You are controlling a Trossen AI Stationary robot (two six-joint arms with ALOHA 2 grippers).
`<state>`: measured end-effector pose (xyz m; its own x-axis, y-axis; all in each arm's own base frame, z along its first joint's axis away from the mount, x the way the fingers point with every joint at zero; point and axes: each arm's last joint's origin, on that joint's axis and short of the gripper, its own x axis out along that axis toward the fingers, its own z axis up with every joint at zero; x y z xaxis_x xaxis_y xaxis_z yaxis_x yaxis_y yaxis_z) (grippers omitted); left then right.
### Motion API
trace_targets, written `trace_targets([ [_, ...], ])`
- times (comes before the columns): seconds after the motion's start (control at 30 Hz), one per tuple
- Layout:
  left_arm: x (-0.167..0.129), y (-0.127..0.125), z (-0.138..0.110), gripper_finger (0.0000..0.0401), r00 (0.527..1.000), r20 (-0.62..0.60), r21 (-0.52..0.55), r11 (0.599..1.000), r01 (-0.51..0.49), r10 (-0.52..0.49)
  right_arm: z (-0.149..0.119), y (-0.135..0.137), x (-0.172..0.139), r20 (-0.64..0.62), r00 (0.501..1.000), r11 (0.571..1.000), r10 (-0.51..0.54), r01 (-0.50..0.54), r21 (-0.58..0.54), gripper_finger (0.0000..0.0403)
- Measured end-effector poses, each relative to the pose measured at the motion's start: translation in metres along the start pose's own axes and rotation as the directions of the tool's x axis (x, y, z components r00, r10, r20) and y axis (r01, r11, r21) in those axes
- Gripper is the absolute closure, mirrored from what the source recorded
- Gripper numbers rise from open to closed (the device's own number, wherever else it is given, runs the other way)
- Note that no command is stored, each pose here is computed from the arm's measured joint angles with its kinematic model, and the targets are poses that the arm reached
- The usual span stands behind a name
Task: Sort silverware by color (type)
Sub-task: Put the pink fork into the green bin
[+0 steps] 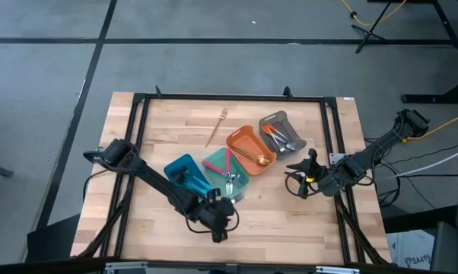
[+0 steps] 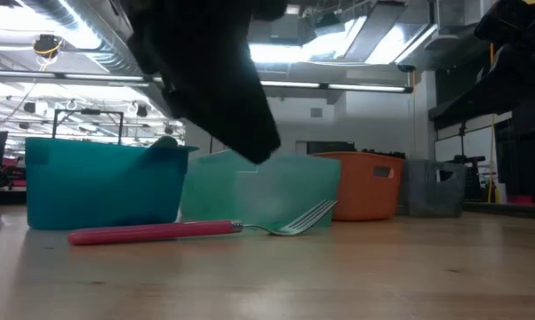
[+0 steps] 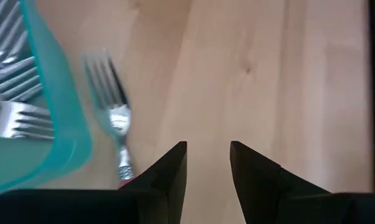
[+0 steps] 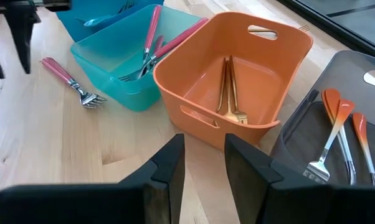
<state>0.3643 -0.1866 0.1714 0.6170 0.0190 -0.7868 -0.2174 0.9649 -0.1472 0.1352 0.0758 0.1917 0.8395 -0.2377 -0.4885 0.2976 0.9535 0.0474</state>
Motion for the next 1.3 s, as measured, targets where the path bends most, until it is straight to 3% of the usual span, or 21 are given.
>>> trace_targets([
  [0.33,-0.001,0.008,-0.004,0.0286,0.982,-0.077,-0.039,0.984,-0.175,0.172,-0.001,0.001,0.000,-0.025,0.999,0.999,0.035,-0.035,0.002,0.0297],
  [0.63,0.004,0.015,-0.009,0.0286,0.977,-0.088,-0.095,0.975,-0.202,0.194,-0.001,0.001,0.000,-0.025,0.999,0.999,0.035,-0.035,0.002,0.0297],
  [1.3,0.025,0.019,-0.015,0.0286,0.971,-0.103,-0.100,0.969,-0.224,0.214,0.000,0.001,0.000,-0.020,0.999,0.999,0.039,-0.039,0.008,0.0297],
])
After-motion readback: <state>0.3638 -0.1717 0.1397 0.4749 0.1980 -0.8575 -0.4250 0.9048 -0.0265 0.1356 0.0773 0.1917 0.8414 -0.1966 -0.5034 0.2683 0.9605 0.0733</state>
